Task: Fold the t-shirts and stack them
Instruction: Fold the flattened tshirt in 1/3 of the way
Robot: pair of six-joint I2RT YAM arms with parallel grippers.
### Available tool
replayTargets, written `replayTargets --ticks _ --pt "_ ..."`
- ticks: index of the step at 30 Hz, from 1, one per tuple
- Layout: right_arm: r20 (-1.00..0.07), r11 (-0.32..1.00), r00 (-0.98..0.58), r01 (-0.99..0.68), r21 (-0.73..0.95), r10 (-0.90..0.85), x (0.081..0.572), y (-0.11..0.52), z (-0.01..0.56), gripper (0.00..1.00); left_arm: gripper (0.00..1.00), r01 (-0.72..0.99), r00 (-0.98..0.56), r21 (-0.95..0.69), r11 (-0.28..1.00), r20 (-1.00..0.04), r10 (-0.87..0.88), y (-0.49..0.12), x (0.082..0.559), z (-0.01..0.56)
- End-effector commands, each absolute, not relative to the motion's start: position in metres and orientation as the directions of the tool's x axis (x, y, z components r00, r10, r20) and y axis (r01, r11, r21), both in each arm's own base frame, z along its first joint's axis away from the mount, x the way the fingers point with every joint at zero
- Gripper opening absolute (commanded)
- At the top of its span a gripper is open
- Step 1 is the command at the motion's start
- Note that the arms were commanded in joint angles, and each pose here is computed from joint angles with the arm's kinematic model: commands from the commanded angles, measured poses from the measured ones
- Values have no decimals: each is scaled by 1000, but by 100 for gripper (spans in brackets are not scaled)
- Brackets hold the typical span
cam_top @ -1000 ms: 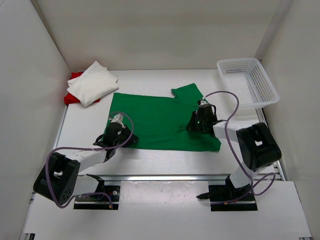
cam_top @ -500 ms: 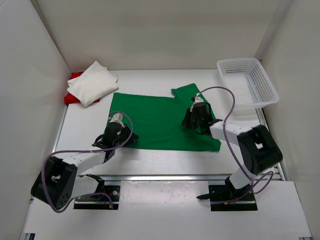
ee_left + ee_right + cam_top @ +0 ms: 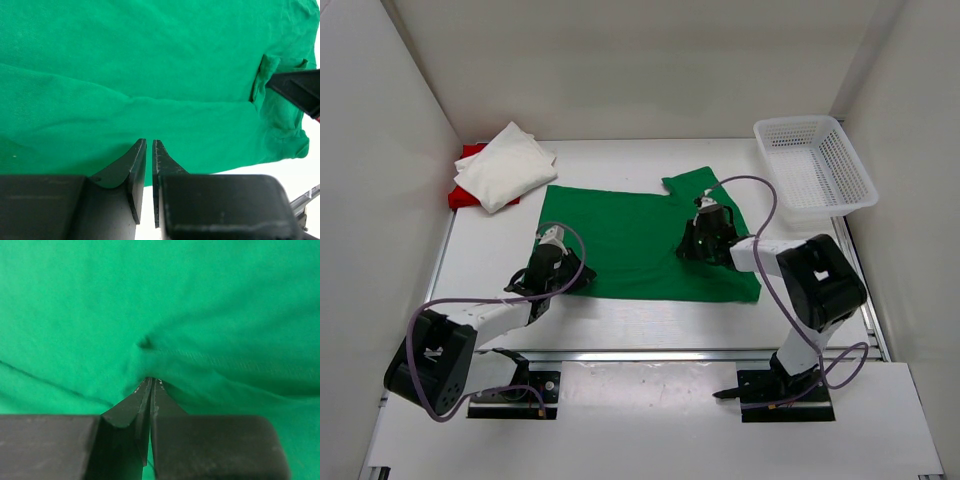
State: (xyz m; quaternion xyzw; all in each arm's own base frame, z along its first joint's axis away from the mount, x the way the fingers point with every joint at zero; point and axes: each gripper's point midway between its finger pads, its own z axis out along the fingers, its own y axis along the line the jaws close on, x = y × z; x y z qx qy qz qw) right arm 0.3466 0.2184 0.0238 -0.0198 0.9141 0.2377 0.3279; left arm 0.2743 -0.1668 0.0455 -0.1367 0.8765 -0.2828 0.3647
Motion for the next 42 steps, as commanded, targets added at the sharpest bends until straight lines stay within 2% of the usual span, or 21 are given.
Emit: replayTargets --ticks 1,5,10,16,19,21,22,23,25,28,30,32,37,42 --pt "-660 856 -744 -267 442 108 371 246 47 0 22 -13 -677 -613 790 -576 -458 -167 281 56" --pt "-661 868 -748 -290 403 57 379 262 46 0 21 -5 -676 -610 792 -581 -452 -167 279 57" --pt "-628 873 -775 -255 416 73 369 252 32 0 21 -30 -676 -616 787 -567 -470 -160 278 52" --pt "-700 840 -705 -311 444 109 367 243 81 0 23 15 -639 -595 804 -624 -450 -166 285 74" --pt "-739 820 -659 -339 461 142 358 236 110 9 24 54 -651 -561 826 -648 -396 -178 283 75" --pt "-746 802 -645 -354 482 163 344 233 120 23 23 46 -681 -556 830 -626 -382 -183 282 64" --pt "-744 796 -648 -360 486 162 334 232 119 26 23 62 -697 -568 820 -613 -372 -189 280 64" --pt "-726 807 -670 -338 484 155 325 226 105 25 23 52 -716 -576 816 -591 -371 -191 280 58" --pt "-699 807 -702 -332 488 134 309 227 91 10 22 49 -726 -565 823 -586 -359 -194 281 52" --pt "-651 829 -757 -331 451 52 288 230 61 0 23 28 -738 -542 840 -578 -349 -191 288 42" --pt "-601 850 -799 -319 419 -3 270 228 36 0 20 -21 -792 -571 820 -491 -363 -184 287 26" --pt "-595 867 -803 -326 376 -44 263 225 28 0 19 -58 -814 -582 811 -443 -376 -180 281 17" --pt "-524 914 -844 -295 278 -113 223 198 -1 0 18 -46 -839 -563 825 -426 -337 -180 228 3" --pt "-473 892 -877 -282 353 -91 181 187 -6 0 21 -118 -824 -561 819 -406 -396 -150 186 -10"
